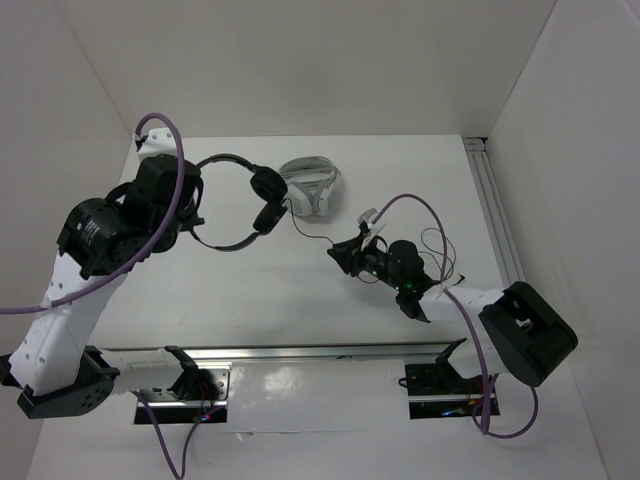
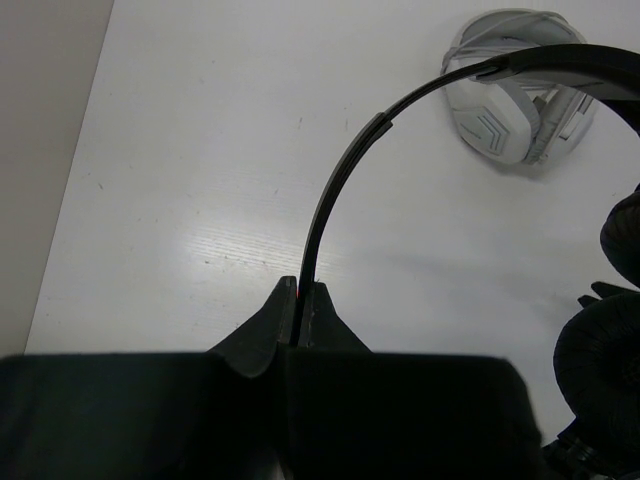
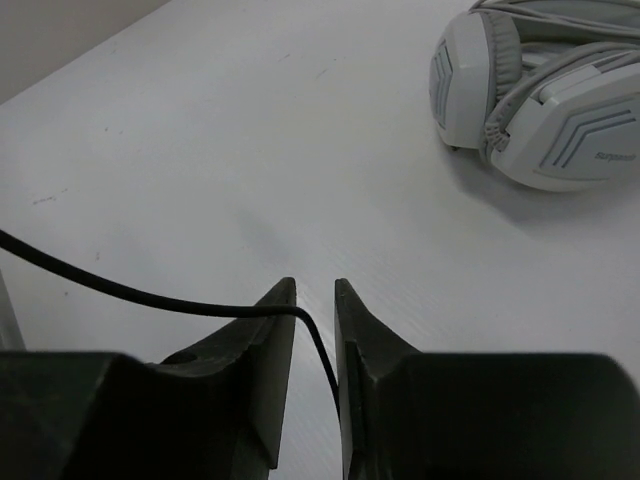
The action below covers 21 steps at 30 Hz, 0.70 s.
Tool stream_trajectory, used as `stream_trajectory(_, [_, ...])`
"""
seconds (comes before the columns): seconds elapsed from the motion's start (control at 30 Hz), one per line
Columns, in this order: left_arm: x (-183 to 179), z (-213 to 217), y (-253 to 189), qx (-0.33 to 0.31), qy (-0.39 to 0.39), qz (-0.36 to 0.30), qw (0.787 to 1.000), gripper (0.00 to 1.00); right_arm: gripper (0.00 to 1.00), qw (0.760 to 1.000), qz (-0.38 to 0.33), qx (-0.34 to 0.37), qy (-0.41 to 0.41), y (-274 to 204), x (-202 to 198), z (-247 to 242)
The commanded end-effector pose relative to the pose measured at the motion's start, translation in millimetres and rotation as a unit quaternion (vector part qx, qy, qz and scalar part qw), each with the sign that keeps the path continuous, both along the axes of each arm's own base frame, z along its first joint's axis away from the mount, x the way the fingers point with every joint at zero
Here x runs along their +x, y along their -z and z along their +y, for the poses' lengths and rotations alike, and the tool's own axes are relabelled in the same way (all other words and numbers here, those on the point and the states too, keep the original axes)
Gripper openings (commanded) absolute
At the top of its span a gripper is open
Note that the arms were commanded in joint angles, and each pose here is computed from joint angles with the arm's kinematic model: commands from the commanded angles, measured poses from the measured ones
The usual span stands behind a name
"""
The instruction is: Wrap the headphones
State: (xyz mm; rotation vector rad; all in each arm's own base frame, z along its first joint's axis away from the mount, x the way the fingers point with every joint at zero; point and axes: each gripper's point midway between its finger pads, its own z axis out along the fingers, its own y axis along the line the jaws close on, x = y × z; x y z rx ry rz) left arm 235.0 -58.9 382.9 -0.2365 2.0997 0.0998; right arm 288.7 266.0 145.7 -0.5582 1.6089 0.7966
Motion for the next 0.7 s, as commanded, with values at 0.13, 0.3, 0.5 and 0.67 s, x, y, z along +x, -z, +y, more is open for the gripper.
stream_trajectory(0.13, [6.0, 1.0, -21.2, -0.047, -0.017, -0.046, 0.998, 0.00, 0.00, 0.999, -0.009, 0.025, 0.026, -14.2, 2.4, -8.3])
stream_trajectory(0.3, [16.1, 7.6, -10.1, -0.014, -0.039, -0.043, 0.998, 0.00, 0.00, 0.999, -0.003, 0.025, 0.039, -25.2, 3.4, -7.9])
stream_trajectory(0.5, [40.2, 10.9, 37.0, 0.065, -0.058, -0.033, 0.996, 0.00, 0.00, 0.988, -0.045, -0.026, 0.146, -66.0, -10.2, -24.6])
stream_trajectory(0.67, [56.2, -3.1, 80.4, 0.112, -0.033, 0.022, 0.993, 0.00, 0.00, 0.977, -0.089, -0.075, 0.179, -111.3, -39.2, -25.7])
